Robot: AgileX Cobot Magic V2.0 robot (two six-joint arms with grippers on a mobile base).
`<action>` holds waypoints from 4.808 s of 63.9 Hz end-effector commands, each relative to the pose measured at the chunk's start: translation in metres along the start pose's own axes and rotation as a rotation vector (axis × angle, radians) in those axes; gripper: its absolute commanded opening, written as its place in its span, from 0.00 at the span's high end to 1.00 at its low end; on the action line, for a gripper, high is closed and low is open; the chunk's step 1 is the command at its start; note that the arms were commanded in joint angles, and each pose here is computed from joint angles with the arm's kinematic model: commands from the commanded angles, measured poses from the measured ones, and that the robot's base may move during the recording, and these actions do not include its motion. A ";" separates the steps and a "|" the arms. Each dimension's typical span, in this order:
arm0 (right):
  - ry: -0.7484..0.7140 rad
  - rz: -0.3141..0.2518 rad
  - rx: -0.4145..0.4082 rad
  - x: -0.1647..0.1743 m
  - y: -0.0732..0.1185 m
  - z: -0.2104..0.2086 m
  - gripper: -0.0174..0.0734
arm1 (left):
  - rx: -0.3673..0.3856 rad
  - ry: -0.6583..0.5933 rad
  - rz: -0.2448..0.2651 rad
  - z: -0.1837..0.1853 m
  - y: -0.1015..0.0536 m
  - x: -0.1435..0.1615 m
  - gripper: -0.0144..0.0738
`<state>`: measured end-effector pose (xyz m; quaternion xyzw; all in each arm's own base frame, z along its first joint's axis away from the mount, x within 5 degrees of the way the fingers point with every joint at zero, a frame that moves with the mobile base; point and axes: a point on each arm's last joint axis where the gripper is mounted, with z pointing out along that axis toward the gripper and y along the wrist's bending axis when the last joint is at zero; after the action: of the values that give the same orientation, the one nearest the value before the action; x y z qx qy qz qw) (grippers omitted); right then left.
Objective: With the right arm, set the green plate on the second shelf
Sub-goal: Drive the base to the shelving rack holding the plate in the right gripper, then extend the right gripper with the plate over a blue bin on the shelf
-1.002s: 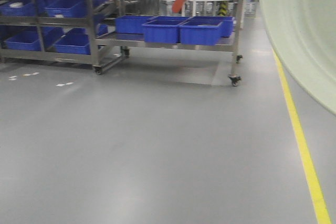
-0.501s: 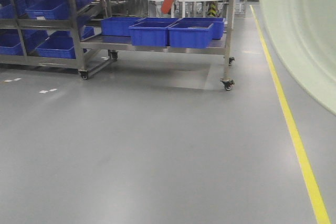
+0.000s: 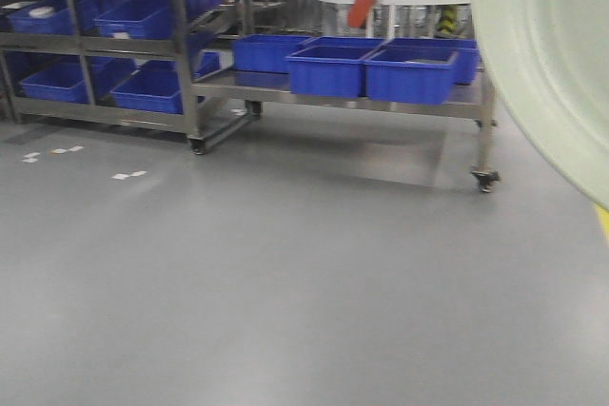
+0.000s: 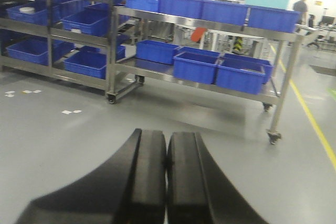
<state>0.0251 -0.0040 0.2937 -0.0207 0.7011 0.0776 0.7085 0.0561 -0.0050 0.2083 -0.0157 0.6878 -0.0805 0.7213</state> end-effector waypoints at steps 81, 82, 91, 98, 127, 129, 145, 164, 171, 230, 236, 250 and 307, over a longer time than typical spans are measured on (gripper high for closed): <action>-0.110 -0.003 -0.029 -0.017 0.003 0.000 0.75 | 0.013 -0.061 -0.012 0.000 0.001 0.005 0.69; -0.110 -0.003 -0.029 -0.017 0.003 0.000 0.75 | 0.013 -0.061 -0.012 0.000 0.001 0.005 0.69; -0.109 -0.003 -0.029 -0.017 0.003 0.000 0.75 | 0.013 -0.061 -0.012 0.000 0.001 0.005 0.69; -0.109 -0.003 -0.029 -0.017 0.003 0.000 0.75 | 0.013 -0.061 -0.012 0.000 0.001 0.005 0.69; -0.109 -0.003 -0.029 -0.017 0.003 0.000 0.75 | 0.013 -0.061 -0.012 0.000 0.001 0.005 0.69; -0.109 -0.003 -0.029 -0.017 0.003 0.000 0.75 | 0.013 -0.061 -0.012 0.000 0.001 0.005 0.69; -0.109 -0.003 -0.029 -0.017 0.003 0.000 0.75 | 0.013 -0.061 -0.012 0.000 0.001 0.005 0.69; -0.109 -0.003 -0.029 -0.017 0.003 0.000 0.75 | 0.013 -0.061 -0.012 0.000 0.001 0.005 0.69; -0.109 -0.003 -0.029 -0.017 0.003 0.000 0.75 | 0.013 -0.061 -0.012 0.000 0.001 0.005 0.69; -0.109 -0.003 -0.029 -0.017 0.003 0.000 0.75 | 0.013 -0.061 -0.012 0.000 0.001 0.005 0.69; -0.109 -0.003 -0.029 -0.017 0.003 0.000 0.75 | 0.013 -0.061 -0.012 0.000 0.001 0.005 0.69; -0.109 -0.003 -0.029 -0.017 0.003 0.000 0.75 | 0.013 -0.061 -0.012 0.000 0.001 0.005 0.69; -0.109 -0.003 -0.029 -0.017 0.003 0.000 0.75 | 0.013 -0.061 -0.012 0.000 0.001 0.005 0.69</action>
<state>0.0258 -0.0039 0.2933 -0.0207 0.7037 0.0769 0.7060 0.0561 -0.0050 0.2081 -0.0157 0.6884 -0.0804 0.7207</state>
